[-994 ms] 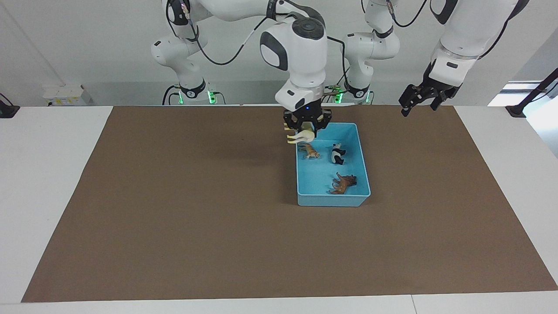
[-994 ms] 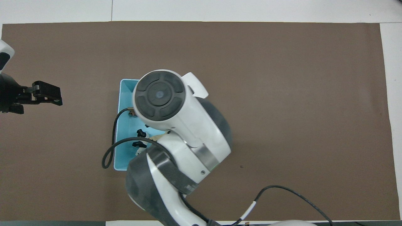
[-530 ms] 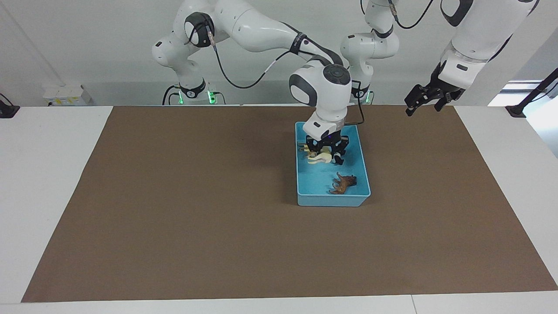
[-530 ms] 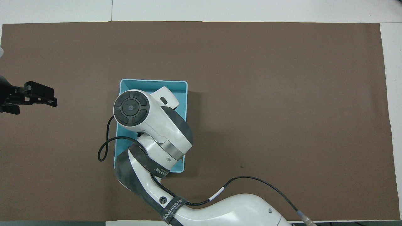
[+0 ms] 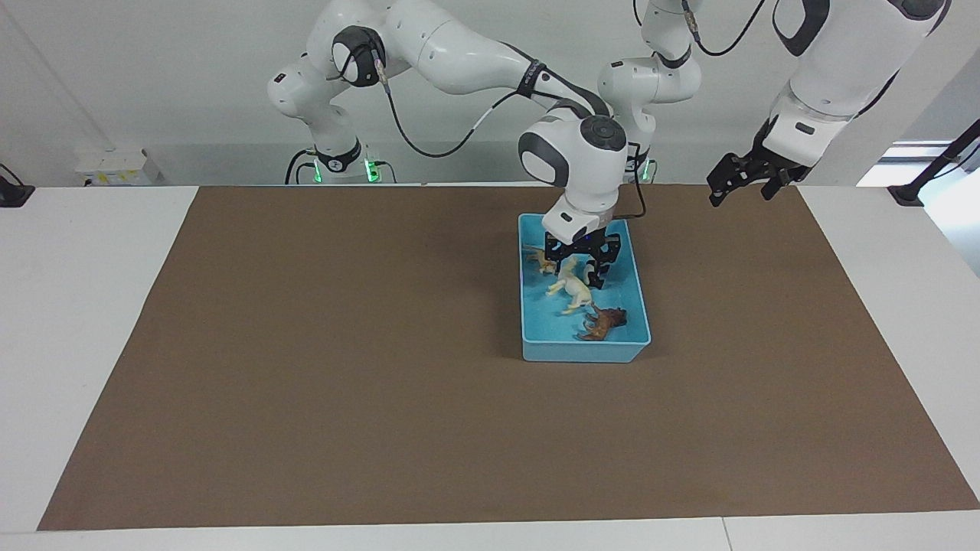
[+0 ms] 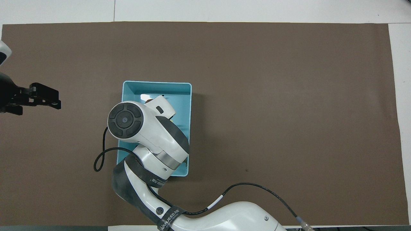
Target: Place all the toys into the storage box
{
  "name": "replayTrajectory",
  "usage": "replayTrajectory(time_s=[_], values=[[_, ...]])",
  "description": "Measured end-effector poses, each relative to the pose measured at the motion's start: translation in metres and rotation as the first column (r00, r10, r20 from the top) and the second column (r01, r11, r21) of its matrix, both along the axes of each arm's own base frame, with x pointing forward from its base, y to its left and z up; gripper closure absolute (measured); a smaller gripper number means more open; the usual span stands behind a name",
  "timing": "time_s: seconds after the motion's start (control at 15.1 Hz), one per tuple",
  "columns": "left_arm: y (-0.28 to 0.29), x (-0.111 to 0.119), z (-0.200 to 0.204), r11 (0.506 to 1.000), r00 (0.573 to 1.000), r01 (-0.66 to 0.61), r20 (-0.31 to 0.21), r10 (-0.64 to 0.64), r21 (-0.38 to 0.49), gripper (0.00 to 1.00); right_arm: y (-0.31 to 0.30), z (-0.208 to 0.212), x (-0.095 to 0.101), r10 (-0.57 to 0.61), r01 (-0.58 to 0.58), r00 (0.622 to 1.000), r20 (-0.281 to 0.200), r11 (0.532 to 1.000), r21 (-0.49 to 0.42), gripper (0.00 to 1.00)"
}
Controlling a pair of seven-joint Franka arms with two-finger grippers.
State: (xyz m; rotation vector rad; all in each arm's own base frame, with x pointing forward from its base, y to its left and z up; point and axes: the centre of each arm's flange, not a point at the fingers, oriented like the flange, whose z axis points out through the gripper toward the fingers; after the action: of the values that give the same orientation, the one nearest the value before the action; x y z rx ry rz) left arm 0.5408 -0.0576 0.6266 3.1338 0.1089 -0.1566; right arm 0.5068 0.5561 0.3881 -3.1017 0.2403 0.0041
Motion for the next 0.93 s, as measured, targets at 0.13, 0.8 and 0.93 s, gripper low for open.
replayTrajectory(time_s=[0.13, 0.8, 0.93], values=[[-0.002, 0.002, 0.003, 1.0, 1.0, 0.007, 0.02, -0.007, -0.003, 0.0, -0.017, 0.022, 0.013, -0.06, 0.06, 0.998, 0.011, 0.998, -0.009, 0.0], [-0.007, 0.004, 0.003, 0.999, 0.998, 0.051, 0.037, -0.05, -0.007, 0.0, -0.369, 0.199, 0.16, 0.06, -0.06, 0.983, 0.172, 0.998, -0.008, 0.0], [-0.006, 0.005, 0.003, 0.998, 0.997, 0.069, 0.044, -0.069, -0.008, 0.0, -0.431, 0.19, 0.174, 0.142, -0.138, 0.979, 0.149, 0.99, -0.038, 0.0]])
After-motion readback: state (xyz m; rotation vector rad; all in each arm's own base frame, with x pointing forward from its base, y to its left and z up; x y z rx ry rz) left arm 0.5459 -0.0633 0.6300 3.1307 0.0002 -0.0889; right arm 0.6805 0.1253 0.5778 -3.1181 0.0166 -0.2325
